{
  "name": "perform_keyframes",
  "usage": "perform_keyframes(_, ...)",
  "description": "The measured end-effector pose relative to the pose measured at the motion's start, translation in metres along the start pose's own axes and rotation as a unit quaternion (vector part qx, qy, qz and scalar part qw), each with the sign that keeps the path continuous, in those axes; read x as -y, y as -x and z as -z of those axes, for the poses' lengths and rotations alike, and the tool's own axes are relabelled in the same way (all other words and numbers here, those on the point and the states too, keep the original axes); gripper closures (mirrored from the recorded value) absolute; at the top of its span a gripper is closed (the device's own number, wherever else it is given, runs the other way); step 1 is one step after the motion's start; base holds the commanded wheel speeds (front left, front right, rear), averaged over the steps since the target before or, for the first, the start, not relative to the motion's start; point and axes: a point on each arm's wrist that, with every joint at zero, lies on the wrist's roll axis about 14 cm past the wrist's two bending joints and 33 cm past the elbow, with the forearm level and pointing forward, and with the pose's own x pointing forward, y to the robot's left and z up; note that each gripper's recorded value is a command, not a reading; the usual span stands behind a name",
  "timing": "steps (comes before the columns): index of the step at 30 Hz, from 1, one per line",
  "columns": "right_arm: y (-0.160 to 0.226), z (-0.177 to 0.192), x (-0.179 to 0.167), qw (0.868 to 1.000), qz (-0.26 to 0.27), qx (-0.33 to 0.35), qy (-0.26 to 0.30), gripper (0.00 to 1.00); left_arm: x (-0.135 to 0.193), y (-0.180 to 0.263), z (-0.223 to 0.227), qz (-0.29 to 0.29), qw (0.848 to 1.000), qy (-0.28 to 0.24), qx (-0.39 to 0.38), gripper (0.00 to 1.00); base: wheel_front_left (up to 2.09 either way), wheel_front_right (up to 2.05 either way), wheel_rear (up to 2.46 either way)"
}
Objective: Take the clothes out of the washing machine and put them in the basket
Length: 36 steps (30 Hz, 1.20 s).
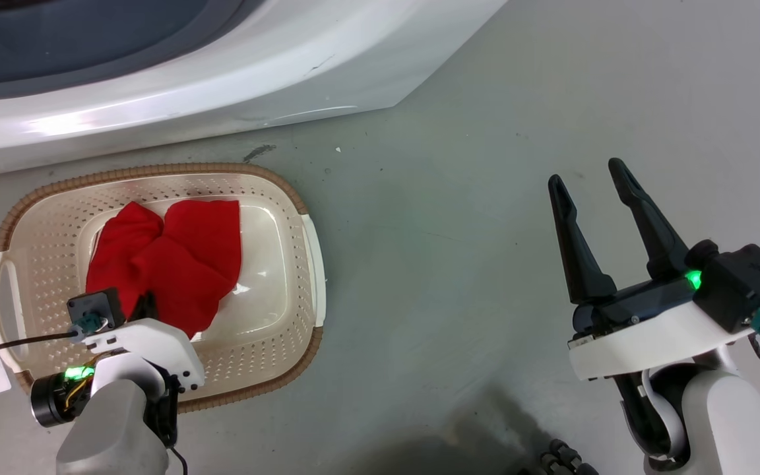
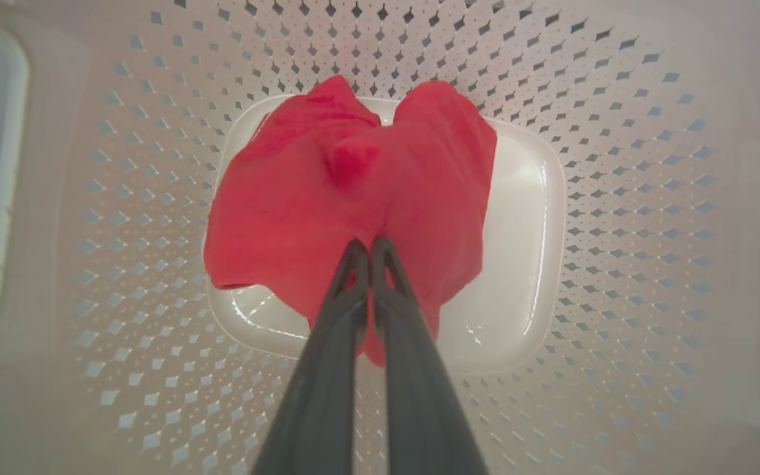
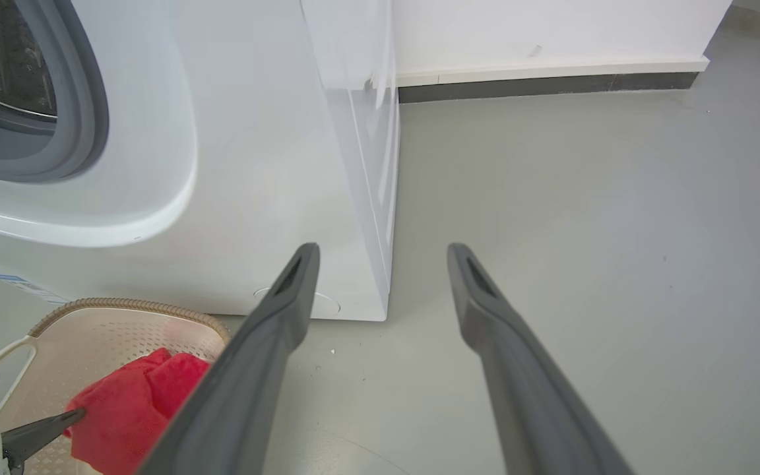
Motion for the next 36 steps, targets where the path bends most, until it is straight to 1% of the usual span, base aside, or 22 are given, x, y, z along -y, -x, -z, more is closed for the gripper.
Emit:
perform_keyframes(2, 0.000, 0.001, 0.002, 1.000, 0.002, -0.001, -0.002, 0.00, -0.001, 0.000, 0.004, -0.003, 1.000, 0.001, -0.009, 0.99, 0.00, 0.00, 0.00)
perform_keyframes(3, 0.001, 0.001, 0.002, 1.000, 0.003, -0.001, -0.002, 0.00, -0.001, 0.001, 0.006, -0.003, 1.000, 0.001, -0.013, 0.67, 0.00, 0.00, 0.00)
perform_keyframes(4, 0.002, 0.000, 0.002, 1.000, 0.003, 0.001, -0.002, 0.00, -0.001, 0.003, 0.007, -0.003, 1.000, 0.002, -0.015, 0.45, 0.00, 0.00, 0.00)
perform_keyframes(5, 0.003, -0.001, 0.002, 1.000, 0.003, 0.003, -0.002, 0.00, -0.002, 0.005, 0.007, -0.004, 1.000, 0.002, -0.016, 0.00, 0.00, 0.00, 0.00)
perform_keyframes(11, 0.011, -0.018, -0.002, 1.000, -0.001, 0.023, -0.002, 0.00, 0.002, 0.024, -0.013, 0.001, 1.000, 0.017, 0.013, 0.00, 0.00, 0.00, 0.00)
perform_keyframes(22, 0.044, -0.063, -0.012, 0.997, -0.007, 0.074, 0.007, 0.00, -0.002, 0.091, -0.046, 0.003, 0.994, 0.050, 0.097, 0.00, 0.00, 0.00, 0.00)
perform_keyframes(29, 0.066, -0.082, -0.019, 0.995, -0.011, 0.097, 0.009, 0.00, -0.006, 0.132, -0.070, -0.001, 0.983, 0.061, 0.171, 0.00, 0.00, 0.00, 0.00)
perform_keyframes(36, 0.074, -0.098, -0.033, 0.993, -0.030, 0.116, 0.015, 0.00, -0.013, 0.167, -0.100, -0.006, 0.968, 0.057, 0.246, 0.00, 0.00, 0.00, 0.00)
